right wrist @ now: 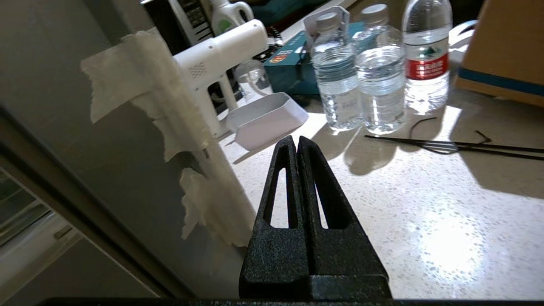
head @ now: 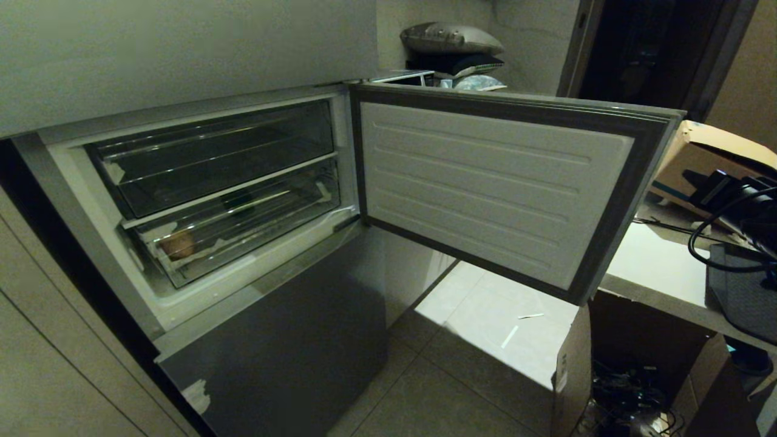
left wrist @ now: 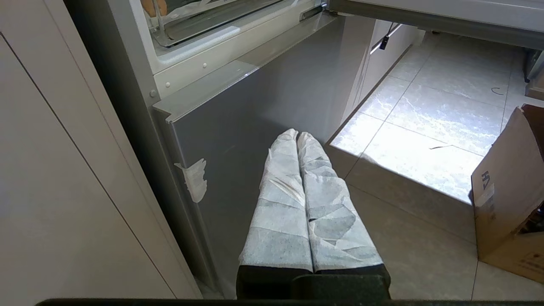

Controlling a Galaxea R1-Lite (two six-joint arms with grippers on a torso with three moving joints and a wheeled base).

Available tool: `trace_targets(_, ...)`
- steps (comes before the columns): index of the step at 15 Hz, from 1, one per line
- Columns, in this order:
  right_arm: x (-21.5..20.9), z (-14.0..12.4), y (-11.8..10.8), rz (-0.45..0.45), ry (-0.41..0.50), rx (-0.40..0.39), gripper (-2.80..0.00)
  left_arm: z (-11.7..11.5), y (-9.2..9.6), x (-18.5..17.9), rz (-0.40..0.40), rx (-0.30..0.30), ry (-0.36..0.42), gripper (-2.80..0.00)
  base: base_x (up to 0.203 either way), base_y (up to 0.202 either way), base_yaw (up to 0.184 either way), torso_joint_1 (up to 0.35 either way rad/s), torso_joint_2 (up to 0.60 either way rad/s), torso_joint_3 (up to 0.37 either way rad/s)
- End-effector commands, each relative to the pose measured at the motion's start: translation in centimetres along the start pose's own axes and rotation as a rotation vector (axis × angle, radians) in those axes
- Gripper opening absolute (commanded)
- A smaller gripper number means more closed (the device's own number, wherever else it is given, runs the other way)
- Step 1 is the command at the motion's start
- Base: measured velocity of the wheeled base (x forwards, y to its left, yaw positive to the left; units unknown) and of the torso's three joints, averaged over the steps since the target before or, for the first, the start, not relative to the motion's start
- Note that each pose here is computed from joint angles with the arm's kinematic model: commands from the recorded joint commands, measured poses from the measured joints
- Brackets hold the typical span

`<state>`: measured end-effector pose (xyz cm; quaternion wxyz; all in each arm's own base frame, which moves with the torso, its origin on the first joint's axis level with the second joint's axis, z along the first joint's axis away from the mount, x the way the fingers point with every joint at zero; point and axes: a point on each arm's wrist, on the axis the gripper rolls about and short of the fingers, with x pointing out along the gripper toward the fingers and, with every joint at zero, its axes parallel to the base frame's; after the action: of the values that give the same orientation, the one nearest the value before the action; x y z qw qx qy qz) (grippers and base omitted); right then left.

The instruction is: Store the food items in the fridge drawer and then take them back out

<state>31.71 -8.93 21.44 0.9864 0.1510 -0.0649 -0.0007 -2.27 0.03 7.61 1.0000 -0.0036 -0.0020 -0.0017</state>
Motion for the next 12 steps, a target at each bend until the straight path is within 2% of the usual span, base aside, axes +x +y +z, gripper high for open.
trace_targets(1,0.16,0.04,0.02,0.025,0.001,0.001,-2.80,0.00,0.00,0.00,0.000,0.000,-0.001,-2.80,0.000,0.000,0.000,0.000,0.00,0.000)
trace_targets(12,-0.53,0.29,0.56,0.087,0.018,-0.001,-2.80,0.00,0.00,0.00,0.000,0.000,-0.001,-2.80,0.000,0.000,0.000,0.000,0.00,0.000)
